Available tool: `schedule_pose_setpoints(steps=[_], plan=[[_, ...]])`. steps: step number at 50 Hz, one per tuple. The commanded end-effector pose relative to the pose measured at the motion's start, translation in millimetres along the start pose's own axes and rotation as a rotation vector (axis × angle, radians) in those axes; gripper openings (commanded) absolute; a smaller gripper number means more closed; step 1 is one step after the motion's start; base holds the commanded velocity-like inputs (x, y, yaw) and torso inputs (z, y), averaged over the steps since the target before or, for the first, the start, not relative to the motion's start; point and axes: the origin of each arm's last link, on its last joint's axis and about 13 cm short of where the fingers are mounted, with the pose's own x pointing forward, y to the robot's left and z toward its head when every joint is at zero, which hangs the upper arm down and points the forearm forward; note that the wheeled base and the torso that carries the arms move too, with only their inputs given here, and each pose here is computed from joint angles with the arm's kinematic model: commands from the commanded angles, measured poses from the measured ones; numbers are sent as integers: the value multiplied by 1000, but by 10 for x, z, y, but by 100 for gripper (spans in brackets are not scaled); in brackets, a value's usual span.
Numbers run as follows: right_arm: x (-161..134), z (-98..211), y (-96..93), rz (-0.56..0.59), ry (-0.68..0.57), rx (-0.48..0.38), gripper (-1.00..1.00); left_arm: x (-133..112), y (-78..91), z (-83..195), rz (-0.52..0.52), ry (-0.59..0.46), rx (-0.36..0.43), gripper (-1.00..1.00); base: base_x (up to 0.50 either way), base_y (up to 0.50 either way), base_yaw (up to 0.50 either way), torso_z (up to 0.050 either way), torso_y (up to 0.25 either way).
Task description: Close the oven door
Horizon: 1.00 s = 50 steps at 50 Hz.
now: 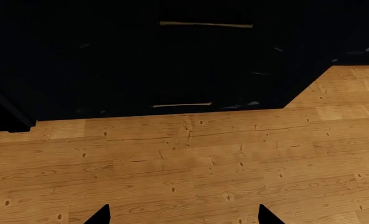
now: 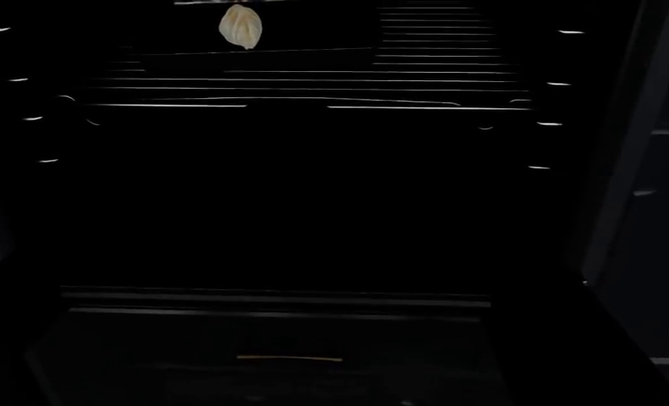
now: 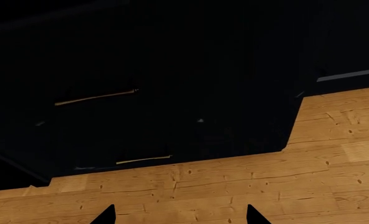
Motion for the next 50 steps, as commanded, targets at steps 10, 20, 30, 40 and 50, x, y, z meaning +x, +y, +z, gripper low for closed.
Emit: schedule_pose_setpoints(steps=[10,20,30,40,50], plan=[[-13,2,1,-2,-16,-7,100,-1,-5,-8,-3,-1,-3,100,200,0,0,0,2],[-117,186,24,-21,-97,-53,100,-81,-59,153,-21,-53,10,100,0,0,0,0,0],[-259,438,74,-31,-176,-100,100,-277,-143,470,-56,-164,25,100,0,0,0,0,0],[-398,696,131,-41,-248,-158,100,-457,-191,709,-76,-247,35,100,0,0,0,0,0],[-525,1045,206,-40,-327,-211,100,-588,-252,1099,-73,-355,64,100,0,0,0,0,0]])
